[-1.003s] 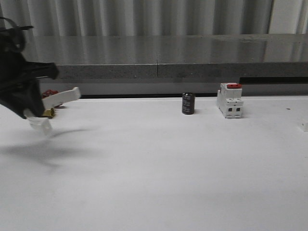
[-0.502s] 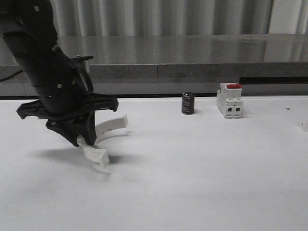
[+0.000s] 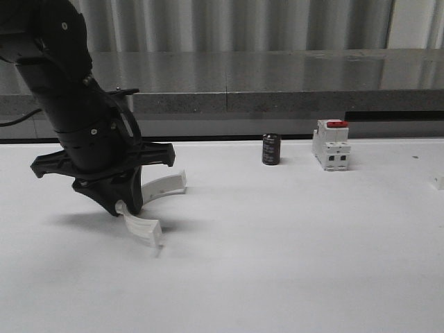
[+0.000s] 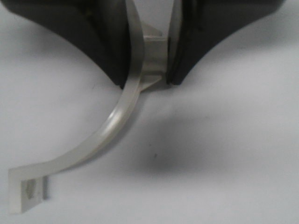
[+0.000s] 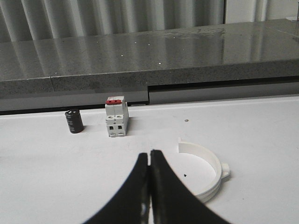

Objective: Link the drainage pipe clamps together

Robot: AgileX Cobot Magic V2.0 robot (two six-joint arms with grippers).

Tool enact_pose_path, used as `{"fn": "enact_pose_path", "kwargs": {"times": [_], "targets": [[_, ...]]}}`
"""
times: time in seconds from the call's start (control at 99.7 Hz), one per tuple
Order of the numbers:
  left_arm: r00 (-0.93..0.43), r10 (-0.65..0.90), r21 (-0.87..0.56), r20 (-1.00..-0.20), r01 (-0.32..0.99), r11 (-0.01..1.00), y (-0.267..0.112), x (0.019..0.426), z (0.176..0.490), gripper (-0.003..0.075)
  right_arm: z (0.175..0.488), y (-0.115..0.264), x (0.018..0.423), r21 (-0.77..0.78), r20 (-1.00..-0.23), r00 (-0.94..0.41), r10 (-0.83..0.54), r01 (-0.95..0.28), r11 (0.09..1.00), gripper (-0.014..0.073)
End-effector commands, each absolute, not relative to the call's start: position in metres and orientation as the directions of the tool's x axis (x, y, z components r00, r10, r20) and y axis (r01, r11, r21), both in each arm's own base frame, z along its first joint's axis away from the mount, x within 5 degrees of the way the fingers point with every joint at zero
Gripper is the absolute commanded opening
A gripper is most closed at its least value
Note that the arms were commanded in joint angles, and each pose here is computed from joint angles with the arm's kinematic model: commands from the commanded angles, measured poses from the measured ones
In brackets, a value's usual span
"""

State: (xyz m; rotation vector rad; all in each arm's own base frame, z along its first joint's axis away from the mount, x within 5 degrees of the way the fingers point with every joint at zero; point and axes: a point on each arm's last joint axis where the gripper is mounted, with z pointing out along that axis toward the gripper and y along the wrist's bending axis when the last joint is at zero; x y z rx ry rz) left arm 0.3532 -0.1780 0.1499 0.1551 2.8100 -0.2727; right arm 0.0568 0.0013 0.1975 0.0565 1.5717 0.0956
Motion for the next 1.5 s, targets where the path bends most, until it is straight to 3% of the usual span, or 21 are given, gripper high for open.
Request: {"fn": "enact_pose_path", "kwargs": {"times": [0.0, 0.161, 0.351, 0.452, 0.622, 0.853, 1.003, 1.234, 1.485], "targets": [[-0.916, 0.054, -0.205, -0.397, 0.146, 0.968, -0.184, 0.358, 0.173, 0.0151, 0.213, 0.001, 0.054, 0.078, -0.99, 0.115, 0.082, -0.036, 0.996, -0.0066], [-0.918, 0.055, -0.203, -0.393, 0.145, 0.968, -0.184, 0.358, 0.171, 0.0222, 0.213, 0.001, 0.054, 0.078, -0.99, 0.115, 0.082, -0.036, 0.996, -0.0066], [-0.919, 0.056, -0.203, -0.391, 0.145, 0.968, -0.184, 0.358, 0.171, 0.048, 0.213, 0.001, 0.054, 0.078, -0.99, 0.115, 0.082, -0.036, 0.996, -0.0066], [-0.92, 0.056, -0.202, -0.389, 0.145, 0.969, -0.184, 0.357, 0.171, 0.0566, 0.213, 0.001, 0.054, 0.078, -0.99, 0.115, 0.082, -0.036, 0.996, -0.0066], [-0.906, 0.073, -0.188, -0.418, 0.165, 0.968, -0.183, 0.357, 0.18, 0.0566, 0.213, 0.001, 0.054, 0.078, -0.99, 0.115, 0.082, -0.036, 0.996, -0.0066], [-0.831, 0.101, -0.152, -0.548, 0.218, 0.964, -0.167, 0.347, 0.234, 0.0566, 0.213, 0.001, 0.054, 0.078, -0.99, 0.115, 0.082, -0.036, 0.996, -0.0066], [-0.773, 0.084, -0.118, -0.629, 0.202, 0.972, -0.134, 0.329, 0.27, 0.0566, 0.213, 0.001, 0.054, 0.078, -0.99, 0.115, 0.082, -0.036, 0.996, -0.0066], [-0.686, -0.031, -0.111, -0.727, 0.072, 0.991, -0.065, 0.287, 0.311, 0.0566, 0.213, 0.001, 0.054, 0.078, -0.99, 0.115, 0.082, -0.036, 0.996, -0.0066], [-0.593, -0.049, -0.087, -0.804, 0.035, 0.996, -0.035, 0.229, 0.33, 0.0566, 0.213, 0.001, 0.054, 0.078, -0.99, 0.115, 0.082, -0.036, 0.996, -0.0066]]}}
